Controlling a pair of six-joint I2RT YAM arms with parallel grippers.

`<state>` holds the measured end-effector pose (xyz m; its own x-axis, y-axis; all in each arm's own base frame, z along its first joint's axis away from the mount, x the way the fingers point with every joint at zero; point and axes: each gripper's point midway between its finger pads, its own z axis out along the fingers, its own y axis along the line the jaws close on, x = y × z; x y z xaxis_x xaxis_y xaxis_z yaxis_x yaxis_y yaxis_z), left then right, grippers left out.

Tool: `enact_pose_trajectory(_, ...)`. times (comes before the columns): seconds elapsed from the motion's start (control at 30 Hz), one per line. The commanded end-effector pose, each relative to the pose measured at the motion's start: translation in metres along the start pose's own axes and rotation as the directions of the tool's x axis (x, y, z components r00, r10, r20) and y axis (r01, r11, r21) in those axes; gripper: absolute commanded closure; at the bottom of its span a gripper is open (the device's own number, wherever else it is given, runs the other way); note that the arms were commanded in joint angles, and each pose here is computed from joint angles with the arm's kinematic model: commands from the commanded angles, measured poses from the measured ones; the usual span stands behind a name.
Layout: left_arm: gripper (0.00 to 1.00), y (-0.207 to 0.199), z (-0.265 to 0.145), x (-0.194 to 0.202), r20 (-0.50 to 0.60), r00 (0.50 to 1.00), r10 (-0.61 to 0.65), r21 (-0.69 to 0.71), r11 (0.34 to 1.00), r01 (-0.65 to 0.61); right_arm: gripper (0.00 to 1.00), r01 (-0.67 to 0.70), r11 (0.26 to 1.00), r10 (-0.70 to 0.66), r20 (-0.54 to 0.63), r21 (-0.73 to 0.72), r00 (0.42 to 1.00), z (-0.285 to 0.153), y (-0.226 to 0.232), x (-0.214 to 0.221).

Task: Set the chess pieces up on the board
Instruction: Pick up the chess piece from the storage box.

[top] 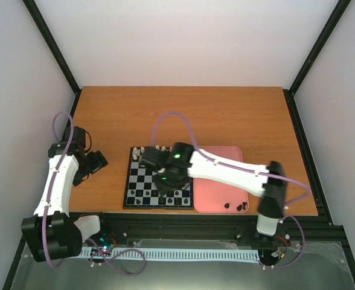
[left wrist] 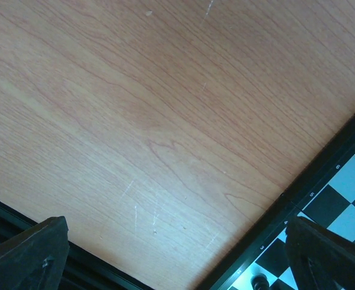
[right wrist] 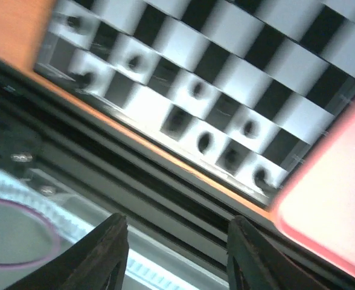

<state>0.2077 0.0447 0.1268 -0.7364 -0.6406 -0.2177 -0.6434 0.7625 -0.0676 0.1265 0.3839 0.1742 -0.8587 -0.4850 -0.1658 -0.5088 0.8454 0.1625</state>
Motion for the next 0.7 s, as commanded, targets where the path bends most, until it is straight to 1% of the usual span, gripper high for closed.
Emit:
enact_pose_trajectory(0.0, 0.00, -0.005, 0.001, -0.003, 0.004, 1.000, 0.015, 0.029, 0.999, -0.015, 0.54, -0.243, 0.958, 0.246, -0.004, 0.154, 0.969, 0.007, -0.096, 0.036)
enact_pose_trajectory(0.13, 0.00, -0.007, 0.001, -0.002, -0.003, 1.000, 0.020, 0.037, 0.999, -0.020, 0.54, -0.433, 0.879, 0.439, 0.014, 0.201, 0.898, 0.009, -0.173, 0.078)
enact_pose_trajectory(0.23, 0.00, -0.009, 0.002, -0.001, -0.008, 1.000, 0.023, 0.046, 0.999, -0.022, 0.53, -0.506, 0.836, 0.516, 0.010, 0.211, 0.857, 0.013, -0.206, 0.104)
enact_pose_trajectory(0.3, 0.00, -0.010, 0.004, 0.000, -0.014, 1.000, 0.028, 0.050, 0.998, -0.027, 0.53, -0.526, 0.822, 0.544, -0.028, 0.218, 0.839, 0.023, -0.218, 0.122)
enact_pose_trajectory(0.4, 0.00, -0.010, 0.005, 0.001, -0.021, 0.999, 0.034, 0.046, 0.998, -0.033, 0.53, -0.529, 0.821, 0.555, -0.079, 0.216, 0.828, 0.038, -0.221, 0.137)
enact_pose_trajectory(0.67, 0.00, -0.012, 0.007, 0.003, -0.031, 0.998, 0.047, 0.043, 0.998, -0.045, 0.53, -0.526, 0.818, 0.564, -0.142, 0.232, 0.814, 0.074, -0.229, 0.150)
